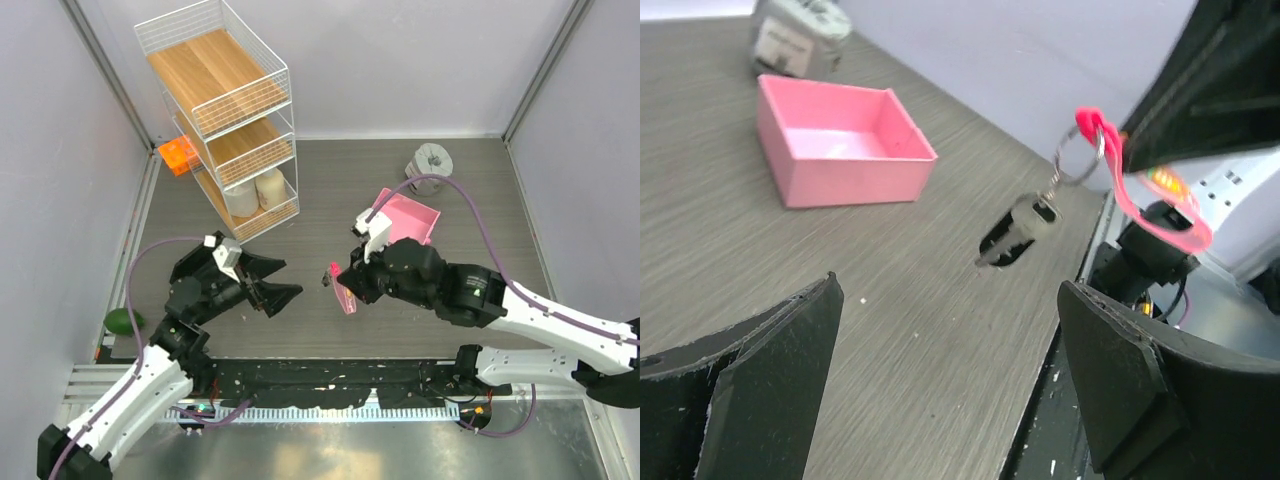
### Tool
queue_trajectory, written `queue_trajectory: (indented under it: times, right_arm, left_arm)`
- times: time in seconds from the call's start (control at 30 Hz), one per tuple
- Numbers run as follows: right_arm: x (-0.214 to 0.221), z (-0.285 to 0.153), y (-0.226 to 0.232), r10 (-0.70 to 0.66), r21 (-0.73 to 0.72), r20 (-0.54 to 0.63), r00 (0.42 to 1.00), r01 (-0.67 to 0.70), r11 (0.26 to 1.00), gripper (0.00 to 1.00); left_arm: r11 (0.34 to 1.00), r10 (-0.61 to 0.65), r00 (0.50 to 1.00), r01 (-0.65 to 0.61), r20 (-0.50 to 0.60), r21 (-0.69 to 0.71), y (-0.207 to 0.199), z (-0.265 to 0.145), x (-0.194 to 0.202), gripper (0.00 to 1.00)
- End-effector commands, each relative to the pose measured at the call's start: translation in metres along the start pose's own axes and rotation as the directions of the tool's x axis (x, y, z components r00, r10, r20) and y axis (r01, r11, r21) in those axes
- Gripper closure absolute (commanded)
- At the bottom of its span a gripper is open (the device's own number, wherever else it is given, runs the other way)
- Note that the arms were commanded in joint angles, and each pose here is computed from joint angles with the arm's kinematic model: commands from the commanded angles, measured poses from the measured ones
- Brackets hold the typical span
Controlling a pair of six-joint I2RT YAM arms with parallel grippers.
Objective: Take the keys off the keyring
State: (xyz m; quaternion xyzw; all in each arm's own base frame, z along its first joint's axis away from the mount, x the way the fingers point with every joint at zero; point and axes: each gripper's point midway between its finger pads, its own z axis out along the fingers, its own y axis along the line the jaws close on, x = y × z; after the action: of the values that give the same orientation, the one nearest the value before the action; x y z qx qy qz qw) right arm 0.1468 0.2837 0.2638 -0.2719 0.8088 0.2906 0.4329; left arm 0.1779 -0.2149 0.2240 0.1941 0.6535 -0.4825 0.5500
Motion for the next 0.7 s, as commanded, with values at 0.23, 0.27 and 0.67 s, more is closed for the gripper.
queue_trajectory:
  times: [0.23,0.27,0.67]
  right_arm:
    - [-0.039,-0.029,0.02,0.02,-0.122,0.039,0.999,-0.015,0.992,0.94]
    - [-0.038,-0.028,0.021,0.022,-0.126,0.035,0.999,-0.017,0.992,0.93]
    - [-0.039,-0.027,0.032,0.048,-0.183,0.024,0.999,-0.043,0.982,0.93]
  left_arm:
    - [0.837,0.416,0.872,-0.479,0.258,0.266,-0.072,0.023,-0.024,0.0]
    - [0.826,0.439,0.859,-0.501,0.265,0.257,-0.072,0.024,-0.024,0.0]
    - [0.742,0.604,0.763,-0.644,0.229,0.186,-0.073,0.057,-0.009,0.03]
